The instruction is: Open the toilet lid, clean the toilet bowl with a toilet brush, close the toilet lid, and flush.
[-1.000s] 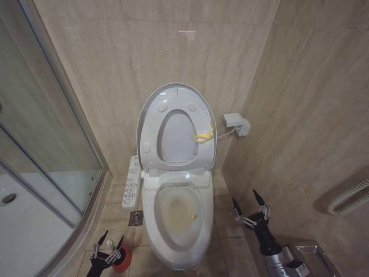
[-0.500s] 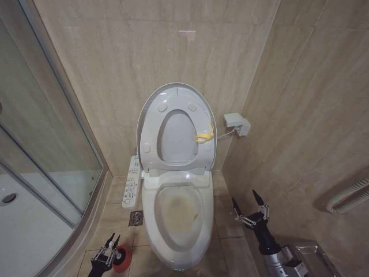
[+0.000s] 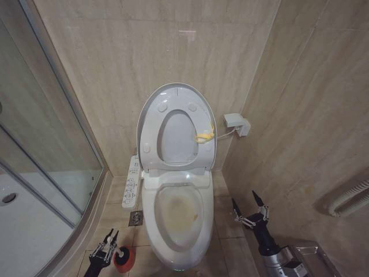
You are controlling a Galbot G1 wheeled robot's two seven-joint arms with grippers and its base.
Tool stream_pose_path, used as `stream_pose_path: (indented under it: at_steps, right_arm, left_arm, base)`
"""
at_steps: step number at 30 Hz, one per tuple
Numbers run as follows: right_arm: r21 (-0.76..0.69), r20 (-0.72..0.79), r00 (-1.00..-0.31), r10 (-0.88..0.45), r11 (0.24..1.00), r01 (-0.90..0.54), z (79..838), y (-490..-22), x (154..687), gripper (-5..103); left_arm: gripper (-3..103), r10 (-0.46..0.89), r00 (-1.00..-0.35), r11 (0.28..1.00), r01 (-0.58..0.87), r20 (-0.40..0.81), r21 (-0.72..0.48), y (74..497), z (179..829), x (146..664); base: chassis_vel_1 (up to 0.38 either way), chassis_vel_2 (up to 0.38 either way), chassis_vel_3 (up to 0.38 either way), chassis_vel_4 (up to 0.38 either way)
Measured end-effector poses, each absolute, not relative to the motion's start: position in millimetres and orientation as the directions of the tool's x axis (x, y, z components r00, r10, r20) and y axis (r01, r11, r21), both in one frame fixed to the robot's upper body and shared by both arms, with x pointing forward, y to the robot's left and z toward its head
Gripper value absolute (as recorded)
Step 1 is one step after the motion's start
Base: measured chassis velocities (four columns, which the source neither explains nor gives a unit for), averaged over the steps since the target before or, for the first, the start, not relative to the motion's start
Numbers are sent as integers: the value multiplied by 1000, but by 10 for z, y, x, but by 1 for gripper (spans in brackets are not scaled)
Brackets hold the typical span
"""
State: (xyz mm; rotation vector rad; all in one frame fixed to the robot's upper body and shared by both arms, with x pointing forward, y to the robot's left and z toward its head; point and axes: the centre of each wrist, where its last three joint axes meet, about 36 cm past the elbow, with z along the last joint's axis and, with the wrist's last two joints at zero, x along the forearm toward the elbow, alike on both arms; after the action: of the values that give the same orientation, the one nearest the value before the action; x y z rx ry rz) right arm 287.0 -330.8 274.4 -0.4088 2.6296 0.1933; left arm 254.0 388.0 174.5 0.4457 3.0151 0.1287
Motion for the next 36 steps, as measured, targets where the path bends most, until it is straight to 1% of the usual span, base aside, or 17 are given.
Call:
stream_pose_path:
  at_steps: [2,3,7,13,16,18,23,24,27,28,29,33,36]
  right_arm:
    - [67,-469,-846,-253,945,-320,2732,-3297,2865,100]
    - [67,-469,-846,-253,945,-320,2732,-3297,2865,100]
    - [71,-471,-844,-257,942,-327,2721,-3260,2881,100]
    - [73,-473,-841,-265,939,-336,2717,-3227,2897,100]
    - [74,-472,-840,-268,937,-340,2711,-3217,2900,100]
    - [74,-471,-840,-268,937,-341,2710,-3216,2900,100]
    - [76,-470,-841,-267,937,-340,2699,-3213,2894,100]
    - [76,-470,-841,-267,937,-340,2699,-3213,2894,100]
    - [79,-470,-842,-265,937,-339,2688,-3200,2877,100]
    - [79,-471,-841,-265,937,-340,2690,-3194,2869,100]
    - [79,-471,-841,-265,937,-340,2690,-3194,2869,100]
    - [74,-474,-838,-271,936,-344,2717,-3201,2866,100]
    - [71,-473,-838,-274,936,-346,2720,-3211,2868,100]
  left_arm:
    - [23,294,-949,954,282,-118,105,3837,1901,2560]
    - [23,294,-949,954,282,-118,105,3837,1901,2560]
    - [23,271,-946,961,258,-176,98,3691,2256,2540]
    - [23,245,-947,969,234,-208,79,3545,2593,2466]
    - [23,223,-942,975,212,-250,68,3421,2915,2421]
    - [23,220,-940,976,210,-261,66,3393,2994,2412]
    - [23,236,-904,971,230,-357,59,3159,3521,2341]
    - [23,236,-904,971,230,-357,59,3159,3521,2341]
    - [23,271,-868,960,274,-416,53,2974,3855,2315]
    - [23,293,-846,952,304,-446,49,2869,4051,2320]
    - [23,293,-846,952,304,-446,49,2869,4051,2320]
    - [23,335,-804,931,363,-491,41,2695,4388,2336]
    - [23,344,-796,926,377,-499,37,2659,4427,2349]
  base:
    - [0,0,0,0]
    - [0,0,0,0]
    - [0,0,0,0]
    - [0,0,0,0]
    - [0,0,0,0]
    - [0,0,0,0]
    - [0,0,0,0]
    - [0,0,0,0]
    - [0,0,0,0]
    - [0,0,0,0]
    - [0,0,0,0]
    - [0,0,0,0]
    - [0,0,0,0]
